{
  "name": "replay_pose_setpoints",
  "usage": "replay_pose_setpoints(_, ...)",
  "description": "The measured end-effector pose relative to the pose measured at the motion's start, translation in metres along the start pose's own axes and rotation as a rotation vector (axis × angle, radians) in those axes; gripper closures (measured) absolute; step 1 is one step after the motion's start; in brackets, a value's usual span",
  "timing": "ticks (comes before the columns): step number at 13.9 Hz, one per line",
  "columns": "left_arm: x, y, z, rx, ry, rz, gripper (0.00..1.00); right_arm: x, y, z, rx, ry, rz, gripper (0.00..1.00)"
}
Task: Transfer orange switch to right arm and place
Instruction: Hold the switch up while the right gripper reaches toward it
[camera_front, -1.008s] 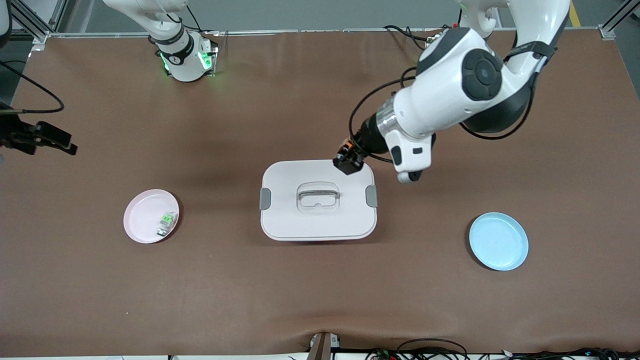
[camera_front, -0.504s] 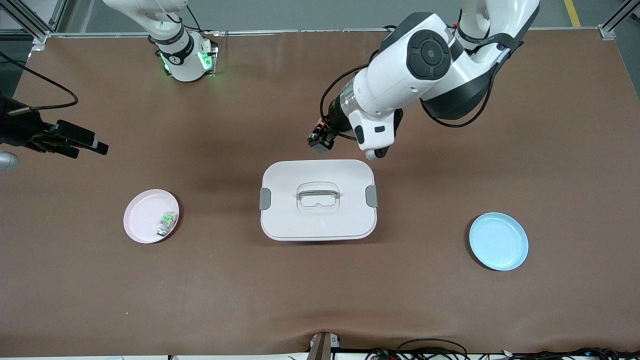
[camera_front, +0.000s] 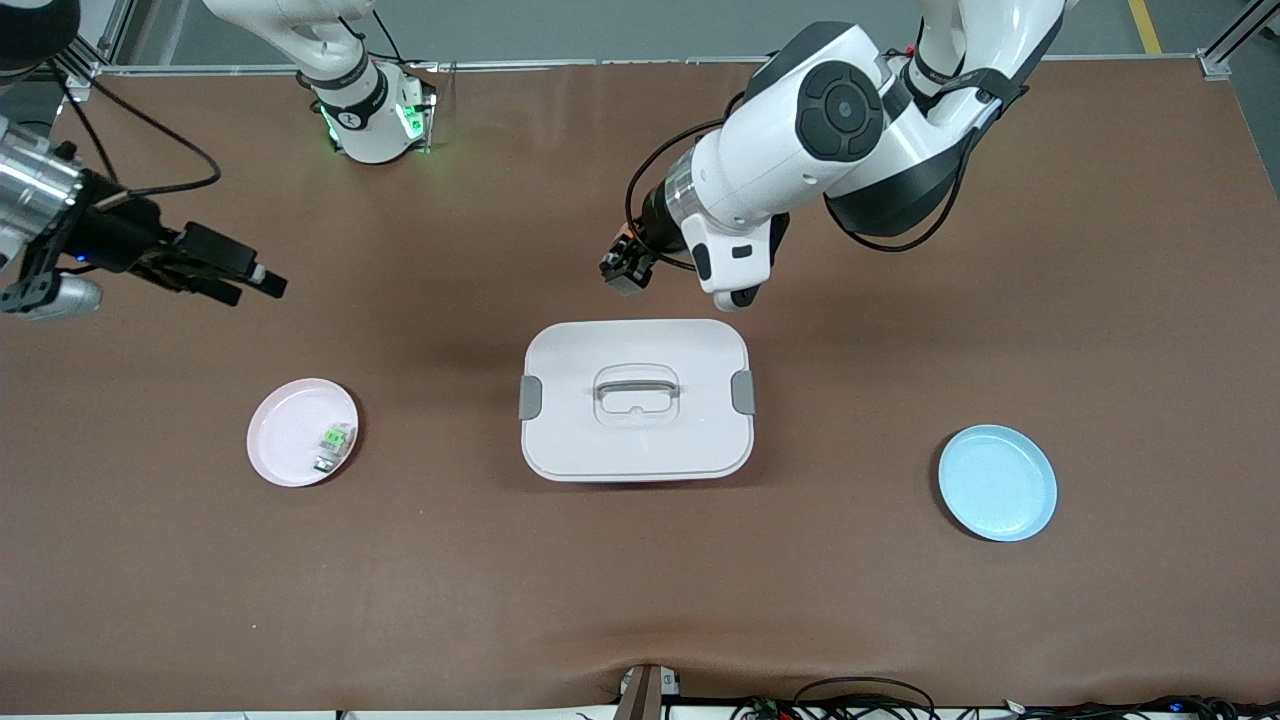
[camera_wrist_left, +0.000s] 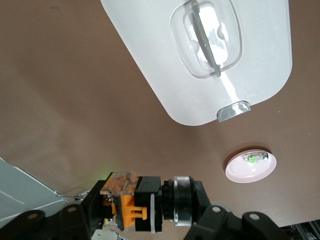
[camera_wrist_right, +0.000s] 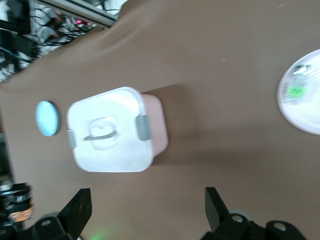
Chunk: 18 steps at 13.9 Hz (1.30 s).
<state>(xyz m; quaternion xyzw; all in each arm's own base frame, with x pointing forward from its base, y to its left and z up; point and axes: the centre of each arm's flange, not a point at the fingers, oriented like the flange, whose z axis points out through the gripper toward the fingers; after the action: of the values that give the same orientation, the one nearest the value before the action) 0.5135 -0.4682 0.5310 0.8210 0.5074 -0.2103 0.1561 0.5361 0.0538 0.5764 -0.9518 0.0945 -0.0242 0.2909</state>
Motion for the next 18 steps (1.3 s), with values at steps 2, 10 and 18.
replay_pose_setpoints(2,-0.001,0.001,0.002,0.002,-0.005,0.000,0.28,-0.021,0.003,0.007,0.069,0.016,0.034,0.00)
replay_pose_setpoints(10,-0.013,0.001,0.021,0.017,-0.020,0.017,0.28,-0.103,-0.056,0.070,0.158,0.094,0.141,0.00)
replay_pose_setpoints(18,-0.007,0.010,0.027,-0.018,-0.040,0.006,0.28,-0.154,-0.118,0.123,0.219,0.162,0.219,0.00)
